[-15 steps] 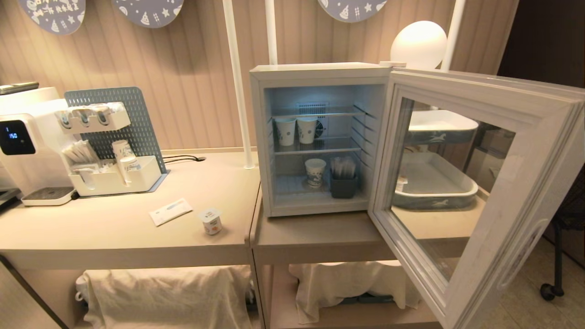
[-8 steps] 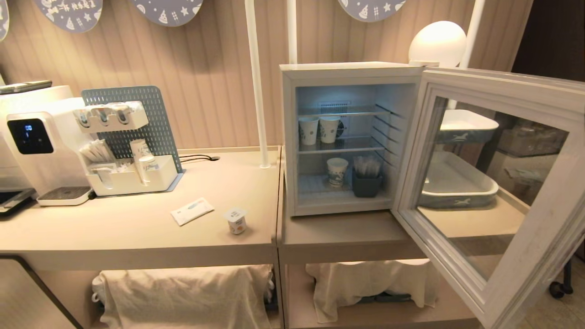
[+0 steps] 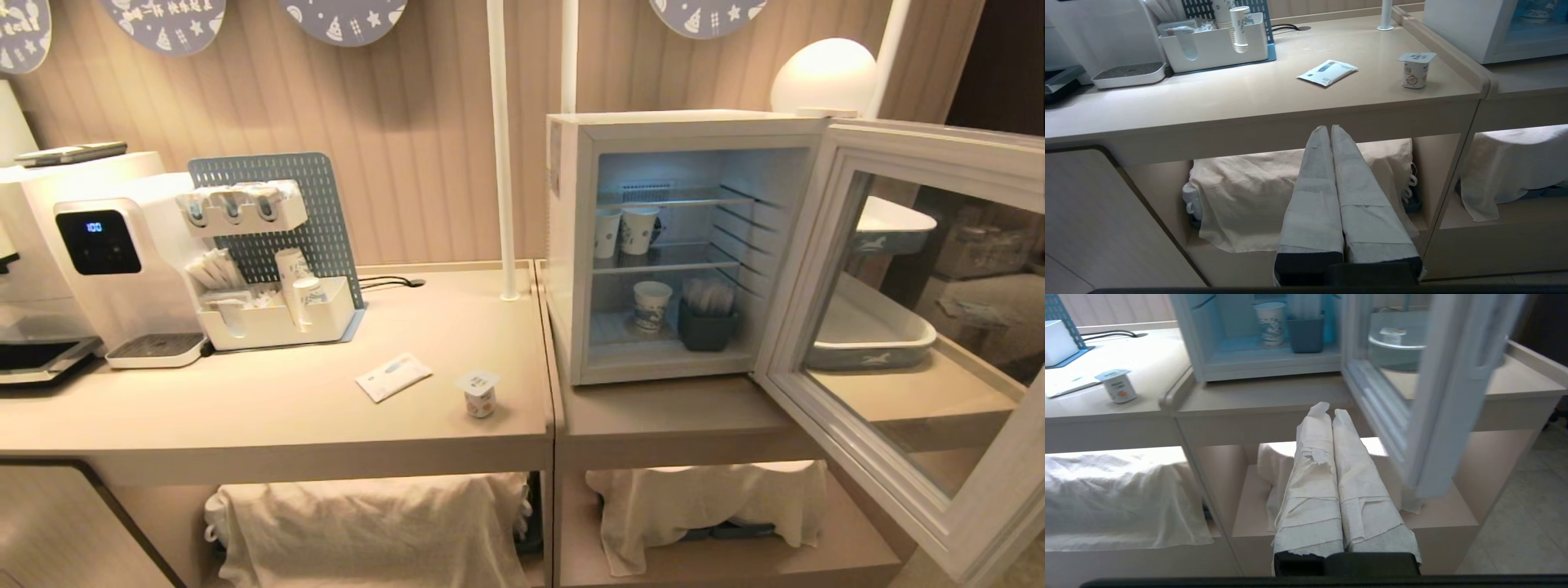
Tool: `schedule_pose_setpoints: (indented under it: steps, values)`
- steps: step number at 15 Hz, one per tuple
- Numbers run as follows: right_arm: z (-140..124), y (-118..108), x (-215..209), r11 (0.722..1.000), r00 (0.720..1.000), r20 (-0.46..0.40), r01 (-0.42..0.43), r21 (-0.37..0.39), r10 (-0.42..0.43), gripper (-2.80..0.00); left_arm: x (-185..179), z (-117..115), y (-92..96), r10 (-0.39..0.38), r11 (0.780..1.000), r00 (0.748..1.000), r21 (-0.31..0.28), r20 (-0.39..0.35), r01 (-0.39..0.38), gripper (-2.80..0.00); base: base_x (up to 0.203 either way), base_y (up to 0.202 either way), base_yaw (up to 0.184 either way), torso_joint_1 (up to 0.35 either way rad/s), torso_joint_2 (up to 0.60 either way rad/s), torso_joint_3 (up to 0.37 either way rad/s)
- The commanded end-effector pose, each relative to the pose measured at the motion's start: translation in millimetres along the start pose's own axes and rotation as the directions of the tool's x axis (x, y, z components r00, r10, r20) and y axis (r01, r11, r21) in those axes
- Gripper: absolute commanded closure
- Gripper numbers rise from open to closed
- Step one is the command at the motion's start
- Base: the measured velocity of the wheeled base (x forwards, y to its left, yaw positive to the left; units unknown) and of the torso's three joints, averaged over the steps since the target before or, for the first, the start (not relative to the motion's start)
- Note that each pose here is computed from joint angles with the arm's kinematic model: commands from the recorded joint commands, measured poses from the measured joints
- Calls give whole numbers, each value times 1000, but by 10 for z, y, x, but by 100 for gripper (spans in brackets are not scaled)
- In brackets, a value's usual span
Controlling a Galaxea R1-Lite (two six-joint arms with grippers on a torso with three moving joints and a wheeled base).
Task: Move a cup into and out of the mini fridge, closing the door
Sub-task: Put the yoghurt in the freezer
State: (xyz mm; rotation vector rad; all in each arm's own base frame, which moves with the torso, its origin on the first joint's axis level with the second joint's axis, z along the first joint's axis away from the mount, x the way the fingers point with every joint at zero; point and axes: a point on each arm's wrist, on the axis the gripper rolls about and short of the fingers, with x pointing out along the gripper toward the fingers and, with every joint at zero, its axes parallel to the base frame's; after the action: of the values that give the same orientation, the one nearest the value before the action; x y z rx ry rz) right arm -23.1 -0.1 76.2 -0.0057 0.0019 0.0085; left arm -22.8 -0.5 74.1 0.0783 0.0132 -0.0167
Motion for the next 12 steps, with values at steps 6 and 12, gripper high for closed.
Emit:
schedule_pose_setpoints:
  steps: [6, 12]
  values:
    - [-2, 0, 1, 1000, 1000, -3, -2, 0, 2, 0, 2, -4, -1, 1, 1000, 1000, 0, -3, -1, 0, 0, 191, 0, 2, 4, 3]
    - [0, 0, 1, 1000, 1000, -1, -1, 0, 1, 0, 2, -4, -1, 1, 1000, 1000, 0, -3, -1, 0, 0, 191, -1, 4, 2, 2]
